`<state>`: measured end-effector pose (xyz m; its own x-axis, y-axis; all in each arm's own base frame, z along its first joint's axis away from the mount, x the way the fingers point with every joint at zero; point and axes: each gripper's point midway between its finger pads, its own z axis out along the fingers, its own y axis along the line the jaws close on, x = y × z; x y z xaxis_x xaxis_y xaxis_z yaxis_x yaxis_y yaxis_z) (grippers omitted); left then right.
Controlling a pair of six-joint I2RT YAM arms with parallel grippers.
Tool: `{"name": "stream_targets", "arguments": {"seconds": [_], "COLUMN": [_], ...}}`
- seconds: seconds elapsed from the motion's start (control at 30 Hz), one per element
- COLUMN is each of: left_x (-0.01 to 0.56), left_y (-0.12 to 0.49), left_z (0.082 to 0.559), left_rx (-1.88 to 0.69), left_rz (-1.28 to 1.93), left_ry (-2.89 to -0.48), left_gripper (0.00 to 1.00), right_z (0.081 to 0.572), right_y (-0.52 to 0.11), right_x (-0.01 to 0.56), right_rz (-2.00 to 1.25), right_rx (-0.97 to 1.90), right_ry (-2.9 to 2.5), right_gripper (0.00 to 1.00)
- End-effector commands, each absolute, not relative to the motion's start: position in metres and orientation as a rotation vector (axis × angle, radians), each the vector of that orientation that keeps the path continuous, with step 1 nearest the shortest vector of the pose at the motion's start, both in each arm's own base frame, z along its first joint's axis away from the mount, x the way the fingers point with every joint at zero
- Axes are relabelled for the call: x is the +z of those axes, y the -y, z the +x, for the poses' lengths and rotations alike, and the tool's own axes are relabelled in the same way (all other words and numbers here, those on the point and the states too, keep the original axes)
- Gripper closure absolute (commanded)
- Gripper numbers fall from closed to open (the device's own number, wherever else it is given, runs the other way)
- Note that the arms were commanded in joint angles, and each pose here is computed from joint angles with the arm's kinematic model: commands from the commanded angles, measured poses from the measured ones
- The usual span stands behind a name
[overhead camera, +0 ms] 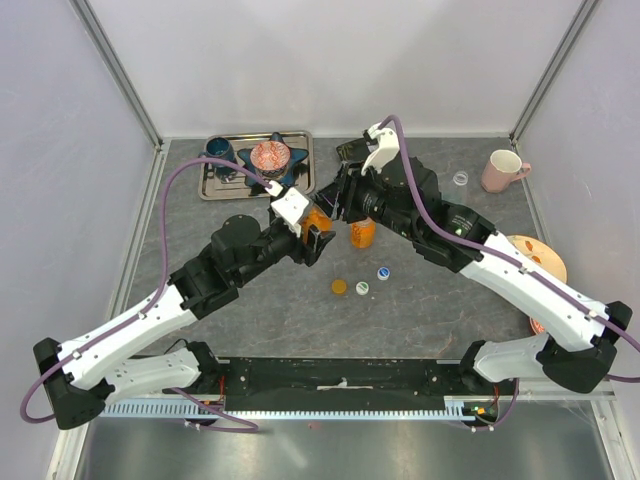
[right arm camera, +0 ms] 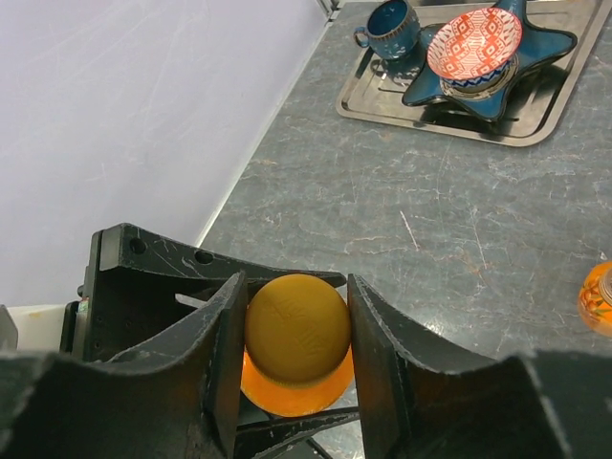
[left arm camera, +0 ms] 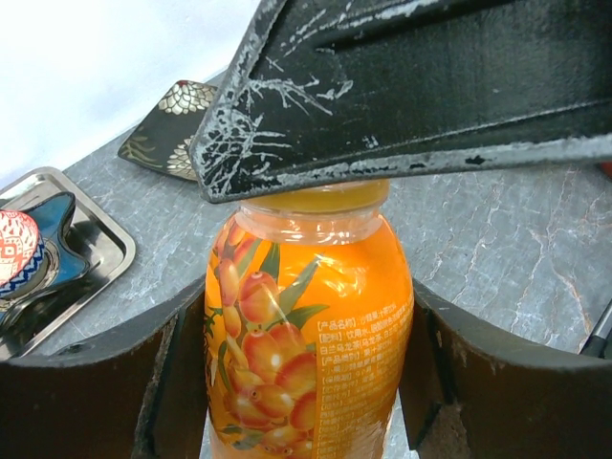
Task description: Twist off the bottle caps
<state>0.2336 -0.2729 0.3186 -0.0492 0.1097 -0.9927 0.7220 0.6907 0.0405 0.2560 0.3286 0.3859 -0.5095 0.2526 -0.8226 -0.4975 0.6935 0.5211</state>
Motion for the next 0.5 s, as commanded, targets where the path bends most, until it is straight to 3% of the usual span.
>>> {"name": "stream_targets", "arguments": {"seconds": [0.0, 0.1, 0.23, 0.47], "left_x": [0.343, 0.353, 0.377, 0.408], "left_y": [0.270, 0.278, 0.299, 0.298], "left_z": [0.231, 0.215, 0.154, 0.083], "left_rx": [-0.576, -0.672, -0.974, -1.437], "left_rz": [0.688, 0.745, 0.964, 1.224], "left_ry": [-1.475, -1.418, -1.247, -1.124], "left_gripper": [0.53, 0.51, 0.44, 0.43], "right_z": [0.245, 0.222, 0.198, 0.131], "right_y": [-0.329, -0.339, -0.333, -0.328], "right_x": [0.393, 0.411, 0.437, 0.454], "right_rz": [-0.241, -0.421, -0.619, -1.000], "right_rx": [0.978, 1.081, 1.105, 1.271], "right_ry": [-1.864, -1.784, -1.643, -1.429], "right_gripper": [1.00, 1.00, 1.00, 1.00]}}
